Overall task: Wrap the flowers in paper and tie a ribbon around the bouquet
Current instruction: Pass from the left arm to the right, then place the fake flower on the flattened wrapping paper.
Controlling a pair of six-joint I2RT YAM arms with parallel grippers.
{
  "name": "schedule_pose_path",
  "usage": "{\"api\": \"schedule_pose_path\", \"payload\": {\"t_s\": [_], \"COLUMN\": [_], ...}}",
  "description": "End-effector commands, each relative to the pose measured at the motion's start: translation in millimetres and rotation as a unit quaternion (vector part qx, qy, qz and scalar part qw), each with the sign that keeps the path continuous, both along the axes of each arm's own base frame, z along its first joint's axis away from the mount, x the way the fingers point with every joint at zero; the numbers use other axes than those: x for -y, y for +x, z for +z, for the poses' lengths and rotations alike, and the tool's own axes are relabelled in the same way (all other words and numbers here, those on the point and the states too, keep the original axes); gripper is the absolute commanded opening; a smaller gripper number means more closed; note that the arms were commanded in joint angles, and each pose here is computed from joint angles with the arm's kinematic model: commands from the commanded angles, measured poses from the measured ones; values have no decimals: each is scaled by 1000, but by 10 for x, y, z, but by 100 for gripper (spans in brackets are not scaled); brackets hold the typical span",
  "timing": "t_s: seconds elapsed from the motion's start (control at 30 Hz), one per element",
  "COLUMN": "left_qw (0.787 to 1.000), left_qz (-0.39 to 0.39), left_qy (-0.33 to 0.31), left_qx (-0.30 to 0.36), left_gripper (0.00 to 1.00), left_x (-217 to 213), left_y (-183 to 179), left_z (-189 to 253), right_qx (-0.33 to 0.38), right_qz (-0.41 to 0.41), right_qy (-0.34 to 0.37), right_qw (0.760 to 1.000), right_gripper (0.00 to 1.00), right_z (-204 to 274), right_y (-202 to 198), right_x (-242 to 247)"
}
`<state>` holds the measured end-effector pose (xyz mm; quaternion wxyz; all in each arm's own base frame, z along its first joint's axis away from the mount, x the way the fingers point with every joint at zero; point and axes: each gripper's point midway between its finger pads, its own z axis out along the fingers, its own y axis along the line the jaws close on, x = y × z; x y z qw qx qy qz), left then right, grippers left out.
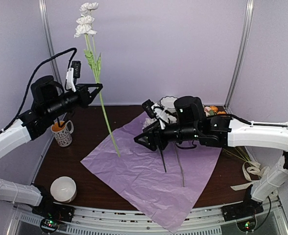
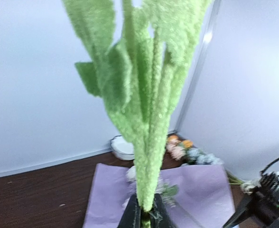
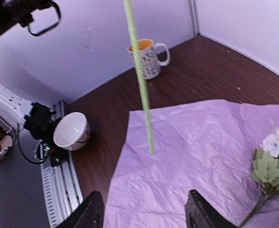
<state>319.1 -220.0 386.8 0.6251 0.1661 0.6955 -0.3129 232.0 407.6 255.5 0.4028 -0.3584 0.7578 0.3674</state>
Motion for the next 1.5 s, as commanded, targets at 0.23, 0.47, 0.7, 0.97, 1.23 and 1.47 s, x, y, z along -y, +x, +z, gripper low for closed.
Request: {"api": "schedule_pose_path", "payload": {"t_s": [0.23, 0.47, 0.7, 0.97, 1.23, 1.47], "left_qw": [932, 929, 981, 945, 896, 898], "left_qz": [-307, -309, -108, 27, 50, 49], "left_qy": [-194, -202, -33, 153, 231, 251], "left_qx": [2, -20, -158, -287, -375, -357], "left_gripper": [0, 0, 49, 52, 50, 50], "left_x": [1276, 1368, 1194, 629, 403, 392], "left_y": [-762, -734, -109, 247, 290, 355], "left_z": [495, 361, -558, -2017, -3034, -3037], "right_qx": [59, 44, -28, -106, -135, -88], "right_qz": [-56, -123, -238, -312, -339, -372], "right_qy": [103, 88, 16, -60, -139, -150], "right_qw": [991, 988, 971, 942, 921, 912], "right_gripper": [65, 0, 0, 0, 29, 52], "right_z": [694, 526, -14, -978, -1405, -854], "right_y": [162, 296, 640, 796, 960, 1034], "right_x": [-282, -77, 346, 880, 1192, 1744]}}
